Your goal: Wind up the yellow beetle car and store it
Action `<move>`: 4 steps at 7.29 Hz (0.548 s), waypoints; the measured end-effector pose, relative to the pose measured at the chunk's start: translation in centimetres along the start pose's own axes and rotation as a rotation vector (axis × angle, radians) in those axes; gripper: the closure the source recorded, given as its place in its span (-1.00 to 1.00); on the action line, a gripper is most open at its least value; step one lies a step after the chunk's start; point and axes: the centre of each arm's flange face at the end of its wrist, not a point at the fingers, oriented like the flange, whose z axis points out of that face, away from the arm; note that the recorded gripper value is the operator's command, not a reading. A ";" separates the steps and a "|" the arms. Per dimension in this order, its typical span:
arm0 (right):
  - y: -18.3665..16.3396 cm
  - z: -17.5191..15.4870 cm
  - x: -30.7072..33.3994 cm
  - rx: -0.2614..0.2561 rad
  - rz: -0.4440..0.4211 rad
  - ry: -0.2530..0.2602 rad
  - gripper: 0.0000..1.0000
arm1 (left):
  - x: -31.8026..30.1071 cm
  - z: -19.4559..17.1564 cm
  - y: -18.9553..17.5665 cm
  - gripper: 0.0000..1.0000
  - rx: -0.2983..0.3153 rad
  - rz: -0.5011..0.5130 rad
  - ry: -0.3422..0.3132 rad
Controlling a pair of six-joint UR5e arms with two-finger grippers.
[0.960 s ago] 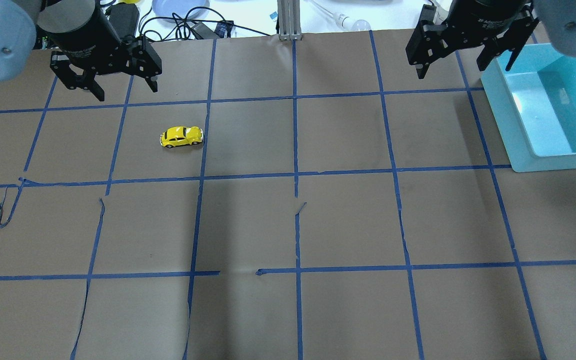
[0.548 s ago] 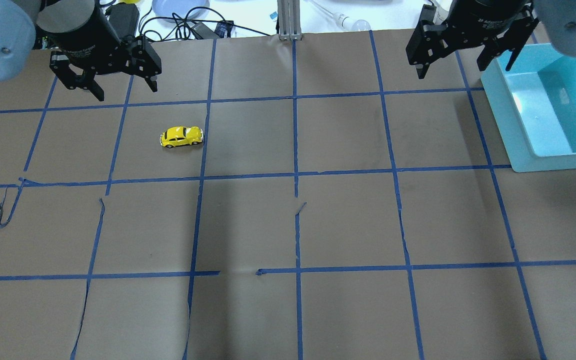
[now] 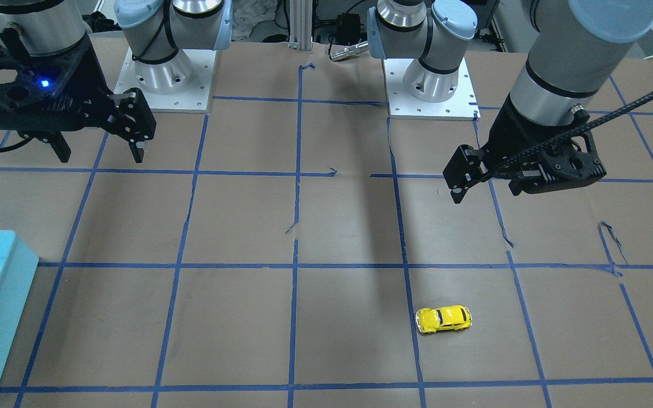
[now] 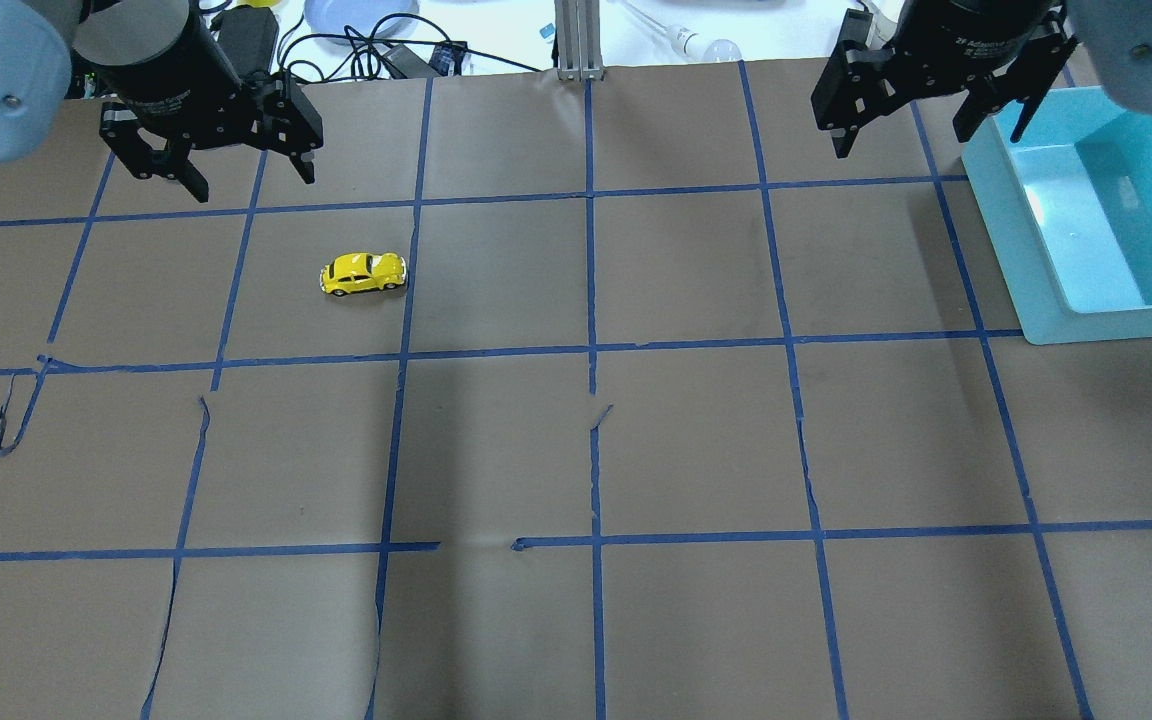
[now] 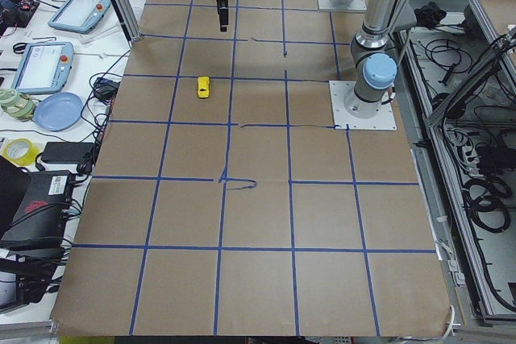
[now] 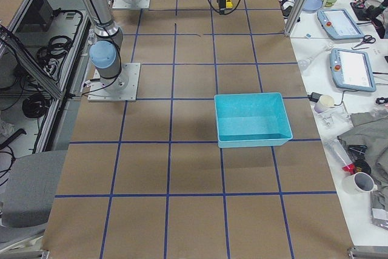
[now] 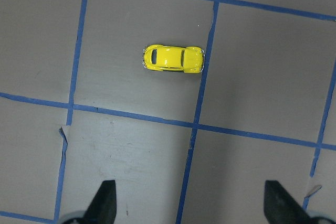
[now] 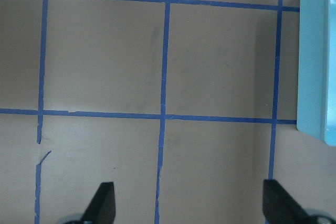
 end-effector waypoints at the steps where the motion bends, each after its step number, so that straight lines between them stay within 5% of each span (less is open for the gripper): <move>1: 0.0 0.0 0.0 -0.001 0.000 -0.003 -1.00 | 0.0 0.0 0.0 -1.00 0.000 -0.001 0.001; 4: 0.0 0.1 0.0 -0.003 0.000 -0.005 -1.00 | -0.1 0.1 -0.1 -1.00 -0.002 -0.002 0.002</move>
